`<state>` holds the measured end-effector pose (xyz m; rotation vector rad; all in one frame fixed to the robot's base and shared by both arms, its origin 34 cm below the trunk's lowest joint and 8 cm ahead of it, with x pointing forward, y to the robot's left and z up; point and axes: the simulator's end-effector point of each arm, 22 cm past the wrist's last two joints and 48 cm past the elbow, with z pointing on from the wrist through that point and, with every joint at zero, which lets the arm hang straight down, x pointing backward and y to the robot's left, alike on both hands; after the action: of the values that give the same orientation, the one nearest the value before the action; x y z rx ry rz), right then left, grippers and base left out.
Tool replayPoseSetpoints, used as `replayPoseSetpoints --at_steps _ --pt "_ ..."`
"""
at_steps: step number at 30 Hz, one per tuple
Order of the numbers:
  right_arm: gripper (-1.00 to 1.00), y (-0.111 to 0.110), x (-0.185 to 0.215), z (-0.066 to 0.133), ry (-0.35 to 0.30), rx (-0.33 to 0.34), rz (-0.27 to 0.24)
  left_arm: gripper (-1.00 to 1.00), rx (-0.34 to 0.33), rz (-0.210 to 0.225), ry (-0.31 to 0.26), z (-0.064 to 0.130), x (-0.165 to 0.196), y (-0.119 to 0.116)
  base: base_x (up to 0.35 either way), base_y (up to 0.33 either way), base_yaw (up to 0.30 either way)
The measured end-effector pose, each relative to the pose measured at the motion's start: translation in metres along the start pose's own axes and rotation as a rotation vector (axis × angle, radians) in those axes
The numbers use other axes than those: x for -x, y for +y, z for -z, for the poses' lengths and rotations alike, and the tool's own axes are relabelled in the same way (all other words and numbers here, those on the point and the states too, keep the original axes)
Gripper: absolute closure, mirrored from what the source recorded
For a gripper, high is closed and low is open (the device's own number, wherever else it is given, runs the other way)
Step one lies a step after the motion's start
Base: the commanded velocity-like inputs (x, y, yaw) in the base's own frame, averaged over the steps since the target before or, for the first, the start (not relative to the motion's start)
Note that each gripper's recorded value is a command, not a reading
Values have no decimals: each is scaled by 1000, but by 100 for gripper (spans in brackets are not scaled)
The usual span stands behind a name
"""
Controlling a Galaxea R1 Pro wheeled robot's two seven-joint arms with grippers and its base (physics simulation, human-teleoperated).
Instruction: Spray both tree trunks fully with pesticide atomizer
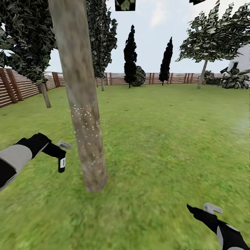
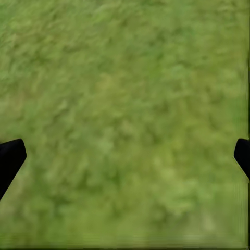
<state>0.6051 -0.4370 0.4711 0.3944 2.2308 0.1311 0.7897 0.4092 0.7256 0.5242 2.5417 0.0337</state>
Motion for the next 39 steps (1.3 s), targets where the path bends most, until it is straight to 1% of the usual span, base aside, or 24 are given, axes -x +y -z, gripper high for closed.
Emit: replayPoseSetpoints --at_steps 3,5,9,14,25,30,34,36,37,38,39 --pt "-100 -1 0 0 1 -1 3 100 -3 -1 2 -1 -1 -2 -31 256 -247" --pt "-100 -1 0 0 1 -2 3 100 -20 -10 16 -11 -6 -14 -7 308 -276" --pt "-100 -2 1 0 0 -5 3 100 -25 -16 20 -13 -7 -19 -12 315 -280" --pt "-100 -2 0 0 1 -4 3 100 -25 -14 21 -13 -8 -18 -133 306 -268" --pt "-100 -2 0 0 1 -4 3 100 -25 -13 24 -14 -10 -18 -239 243 -27" --pt "-100 -2 0 0 2 -4 3 100 -25 -13 25 -14 -11 -18 -229 215 -240" --pt "-100 -2 0 0 2 -4 3 100 -24 -13 26 -15 -11 -18 -36 40 -274" --pt "-100 -1 0 0 2 -4 3 100 -37 -12 57 -27 -31 -25 -3 4 -269" --pt "-100 -1 0 0 1 -3 4 100 -43 -20 62 -32 -37 -29 -1 2 -230" --pt "-100 -1 0 0 1 -3 4 100 -48 -27 51 -34 -37 -31 -1 1 -109" --pt "-100 -1 0 0 1 -3 3 100 -57 -44 37 -39 -40 -35 0 0 -45"
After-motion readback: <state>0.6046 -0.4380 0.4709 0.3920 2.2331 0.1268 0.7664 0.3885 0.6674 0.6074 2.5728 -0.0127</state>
